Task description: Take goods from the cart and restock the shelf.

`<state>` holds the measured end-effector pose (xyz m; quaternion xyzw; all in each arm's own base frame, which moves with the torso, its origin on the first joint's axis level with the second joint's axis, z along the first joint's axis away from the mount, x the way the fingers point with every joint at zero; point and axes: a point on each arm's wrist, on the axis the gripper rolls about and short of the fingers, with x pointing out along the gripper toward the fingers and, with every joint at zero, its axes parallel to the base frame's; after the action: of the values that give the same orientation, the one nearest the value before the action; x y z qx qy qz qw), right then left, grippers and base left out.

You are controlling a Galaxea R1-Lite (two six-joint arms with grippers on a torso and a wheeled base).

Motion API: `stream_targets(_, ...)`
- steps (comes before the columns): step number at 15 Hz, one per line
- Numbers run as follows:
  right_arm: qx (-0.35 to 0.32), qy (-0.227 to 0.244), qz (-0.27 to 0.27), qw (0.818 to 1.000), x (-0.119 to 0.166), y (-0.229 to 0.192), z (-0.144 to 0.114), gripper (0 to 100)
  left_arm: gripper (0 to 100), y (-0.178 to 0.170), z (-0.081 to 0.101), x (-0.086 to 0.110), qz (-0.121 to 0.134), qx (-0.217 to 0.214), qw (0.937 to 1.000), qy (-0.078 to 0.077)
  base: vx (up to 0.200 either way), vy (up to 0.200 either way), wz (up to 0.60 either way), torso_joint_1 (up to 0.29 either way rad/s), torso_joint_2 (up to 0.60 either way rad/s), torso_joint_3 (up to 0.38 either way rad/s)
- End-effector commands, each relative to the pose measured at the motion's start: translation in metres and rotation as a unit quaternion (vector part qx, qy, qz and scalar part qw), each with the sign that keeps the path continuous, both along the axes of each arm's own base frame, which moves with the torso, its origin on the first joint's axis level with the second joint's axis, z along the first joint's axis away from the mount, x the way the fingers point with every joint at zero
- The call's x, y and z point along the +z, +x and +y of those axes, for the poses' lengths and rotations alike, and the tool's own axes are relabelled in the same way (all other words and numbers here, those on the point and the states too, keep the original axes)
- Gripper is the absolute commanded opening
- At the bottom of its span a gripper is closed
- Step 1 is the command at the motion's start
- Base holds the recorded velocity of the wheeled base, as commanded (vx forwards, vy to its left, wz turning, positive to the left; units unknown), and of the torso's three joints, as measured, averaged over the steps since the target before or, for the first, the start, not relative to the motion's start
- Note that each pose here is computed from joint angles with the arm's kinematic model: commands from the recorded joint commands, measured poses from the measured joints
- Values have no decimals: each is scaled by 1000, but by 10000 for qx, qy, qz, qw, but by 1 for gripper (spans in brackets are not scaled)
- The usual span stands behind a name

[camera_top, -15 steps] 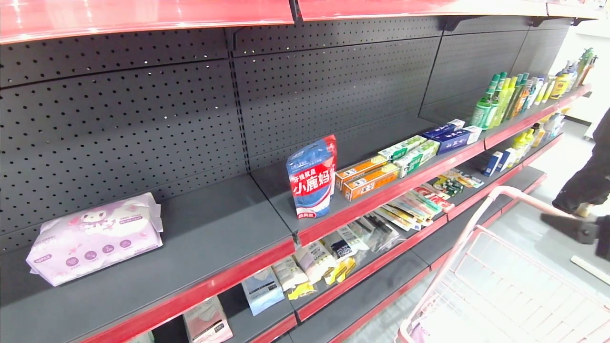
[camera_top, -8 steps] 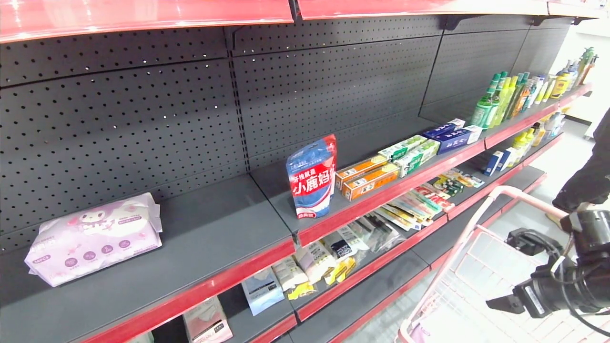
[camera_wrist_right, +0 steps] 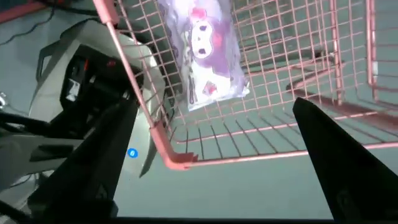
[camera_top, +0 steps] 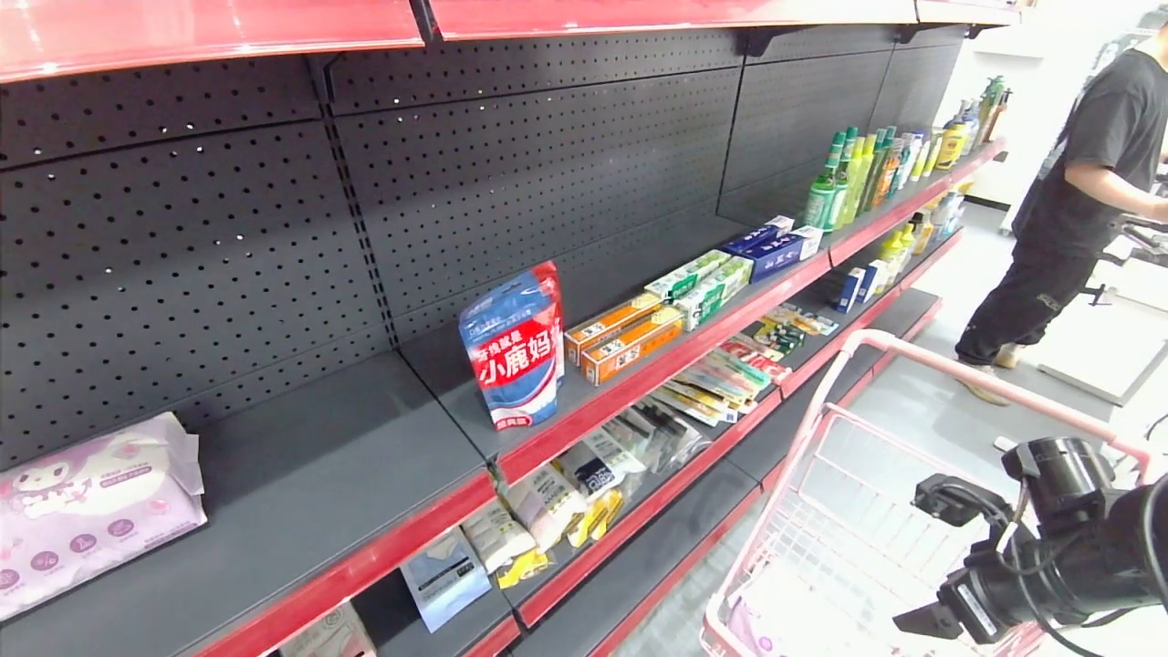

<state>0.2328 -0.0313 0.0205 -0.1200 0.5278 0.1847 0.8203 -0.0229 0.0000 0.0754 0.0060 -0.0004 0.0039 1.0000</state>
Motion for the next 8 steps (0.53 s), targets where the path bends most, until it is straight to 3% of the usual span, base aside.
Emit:
stream_targets(1,263,-18,59,9996,-19,8,8,100,100,0,0,0,4,7,10000,2,0,0,0,0,0,0)
stream_targets(8,741,-32,415,9964,-46,17,19,100,100,0,0,0,4,7,10000,2,0,0,0,-75,158,86)
